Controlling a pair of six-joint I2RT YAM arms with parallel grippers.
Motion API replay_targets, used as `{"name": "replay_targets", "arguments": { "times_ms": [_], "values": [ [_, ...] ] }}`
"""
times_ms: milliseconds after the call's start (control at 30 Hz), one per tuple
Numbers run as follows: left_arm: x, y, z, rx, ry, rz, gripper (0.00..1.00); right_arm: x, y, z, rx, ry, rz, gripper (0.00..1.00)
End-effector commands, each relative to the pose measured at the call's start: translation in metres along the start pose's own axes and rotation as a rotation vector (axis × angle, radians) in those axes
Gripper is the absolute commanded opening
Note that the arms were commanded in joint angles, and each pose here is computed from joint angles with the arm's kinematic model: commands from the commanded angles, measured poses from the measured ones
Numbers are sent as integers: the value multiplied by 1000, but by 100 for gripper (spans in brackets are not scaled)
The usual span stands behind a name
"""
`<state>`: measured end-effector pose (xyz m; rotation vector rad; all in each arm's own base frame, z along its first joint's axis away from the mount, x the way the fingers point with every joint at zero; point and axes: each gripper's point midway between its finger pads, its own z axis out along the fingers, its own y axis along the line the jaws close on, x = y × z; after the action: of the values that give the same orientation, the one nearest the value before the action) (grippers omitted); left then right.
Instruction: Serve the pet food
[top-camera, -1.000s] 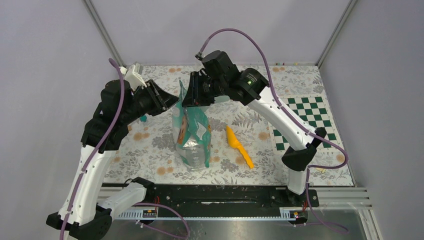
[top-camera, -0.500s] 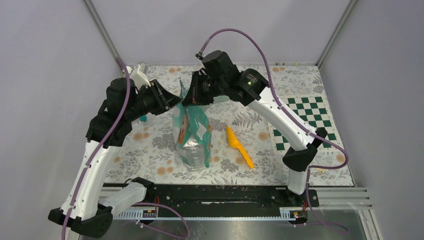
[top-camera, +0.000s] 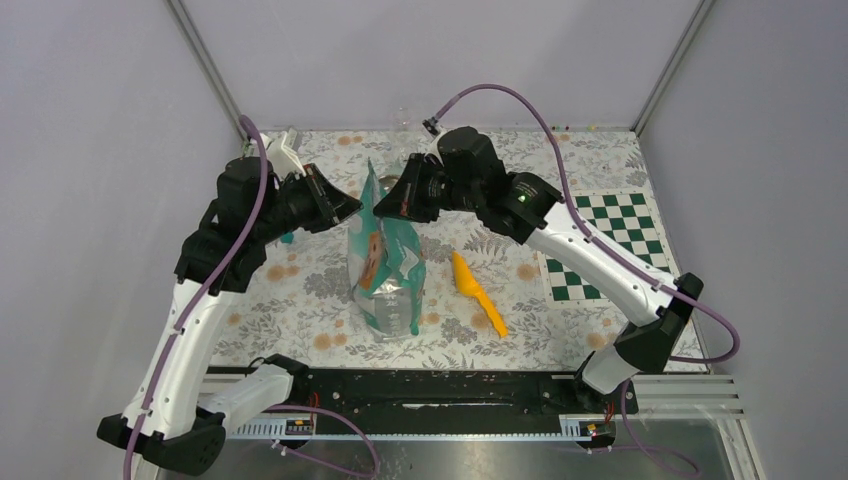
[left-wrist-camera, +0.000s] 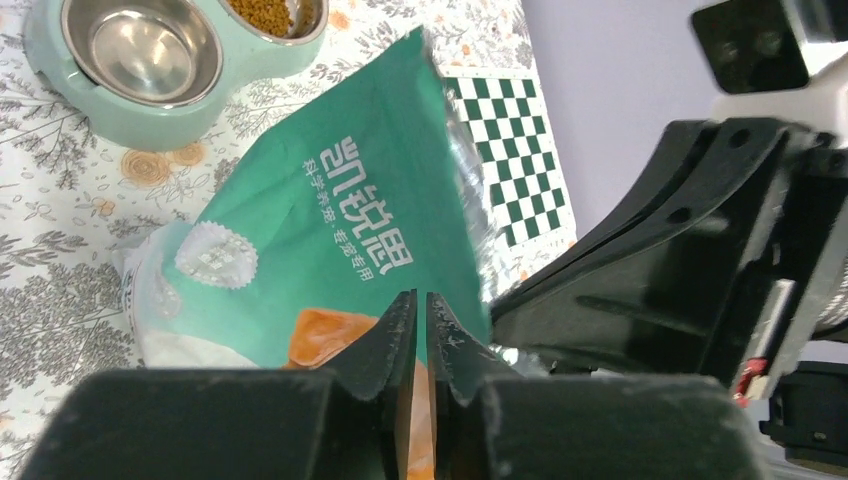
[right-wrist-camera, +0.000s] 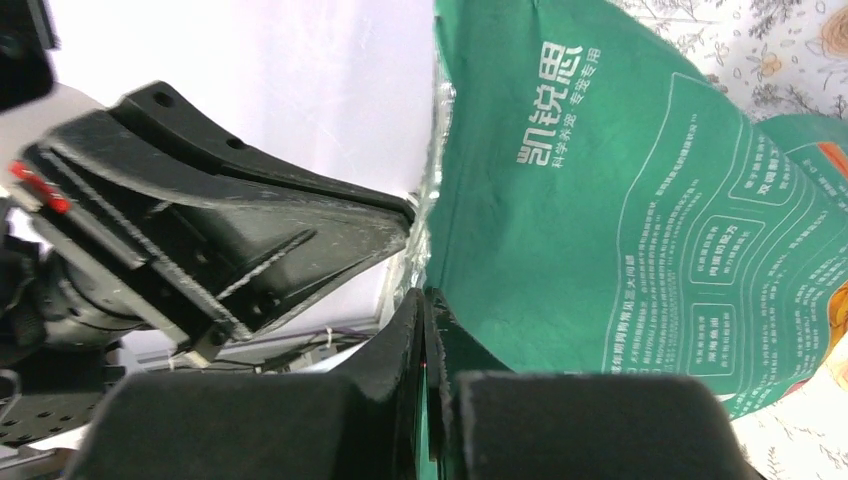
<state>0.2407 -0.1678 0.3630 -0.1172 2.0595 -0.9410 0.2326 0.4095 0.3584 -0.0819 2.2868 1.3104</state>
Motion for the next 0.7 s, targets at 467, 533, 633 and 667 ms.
{"name": "replay_targets", "arguments": {
  "times_ms": [467, 533, 633, 667],
  "values": [
    [-12, -30, -17, 112, -27, 34, 39, -16, 31, -14, -145, -50, 75, 0],
    [-9, -34, -19, 142, -25, 32, 43, -14, 29, -14, -138, -39, 87, 0],
    [-2, -38, -18, 184, -2, 25, 46, -12, 26, -14, -125, -34, 92, 0],
    [0, -39, -18, 192, 7, 23, 46, -12, 26, -14, -126, -33, 92, 0]
  ]
}}
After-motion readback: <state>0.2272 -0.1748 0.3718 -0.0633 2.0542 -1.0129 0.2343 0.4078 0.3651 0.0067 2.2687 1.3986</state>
